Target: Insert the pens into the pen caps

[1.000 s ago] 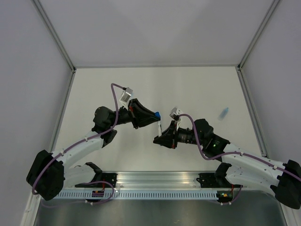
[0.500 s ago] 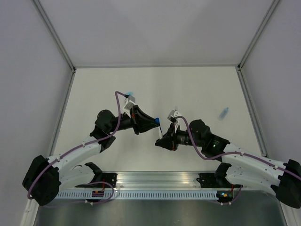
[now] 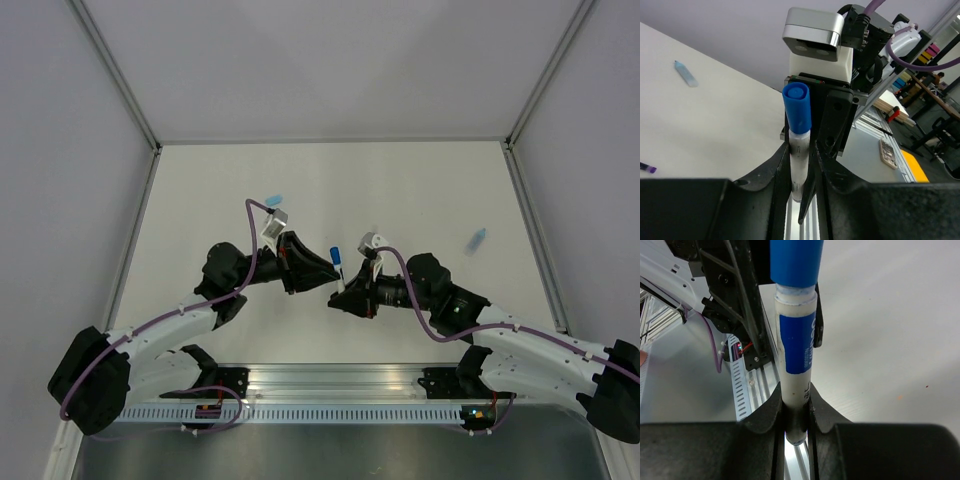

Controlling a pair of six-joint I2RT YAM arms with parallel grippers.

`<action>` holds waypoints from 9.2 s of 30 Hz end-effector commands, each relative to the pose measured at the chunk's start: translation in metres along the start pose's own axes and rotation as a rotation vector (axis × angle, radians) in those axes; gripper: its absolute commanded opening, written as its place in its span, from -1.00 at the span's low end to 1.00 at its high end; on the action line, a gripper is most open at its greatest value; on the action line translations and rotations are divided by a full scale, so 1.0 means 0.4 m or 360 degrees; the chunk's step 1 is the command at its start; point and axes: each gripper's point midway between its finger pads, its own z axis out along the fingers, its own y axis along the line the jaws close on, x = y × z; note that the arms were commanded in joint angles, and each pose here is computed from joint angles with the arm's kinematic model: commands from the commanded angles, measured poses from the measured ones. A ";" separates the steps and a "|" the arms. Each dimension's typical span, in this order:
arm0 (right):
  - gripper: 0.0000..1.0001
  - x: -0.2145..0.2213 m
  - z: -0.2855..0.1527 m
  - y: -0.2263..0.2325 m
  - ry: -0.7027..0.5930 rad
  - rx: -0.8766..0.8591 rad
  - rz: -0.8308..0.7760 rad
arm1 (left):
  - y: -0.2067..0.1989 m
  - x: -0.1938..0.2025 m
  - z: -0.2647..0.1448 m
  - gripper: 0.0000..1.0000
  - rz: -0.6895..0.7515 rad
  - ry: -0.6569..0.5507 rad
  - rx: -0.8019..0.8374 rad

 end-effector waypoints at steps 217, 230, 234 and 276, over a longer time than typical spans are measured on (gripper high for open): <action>0.05 -0.152 -0.186 -0.709 0.0402 0.1989 0.0683 | 0.284 -0.033 -0.266 0.99 0.0280 -0.0131 -0.1622; 0.15 -0.094 -0.657 -0.901 0.0299 0.2739 0.1190 | 0.276 -0.039 -0.272 0.99 0.0274 -0.0193 -0.1607; 0.19 -0.018 -0.716 -0.947 0.0285 0.2833 0.1322 | 0.270 -0.036 -0.266 0.99 0.0264 -0.0198 -0.1573; -0.63 0.340 -0.662 -0.917 0.0685 0.2626 0.1517 | 0.296 -0.005 -0.247 0.99 0.0260 -0.0114 -0.1563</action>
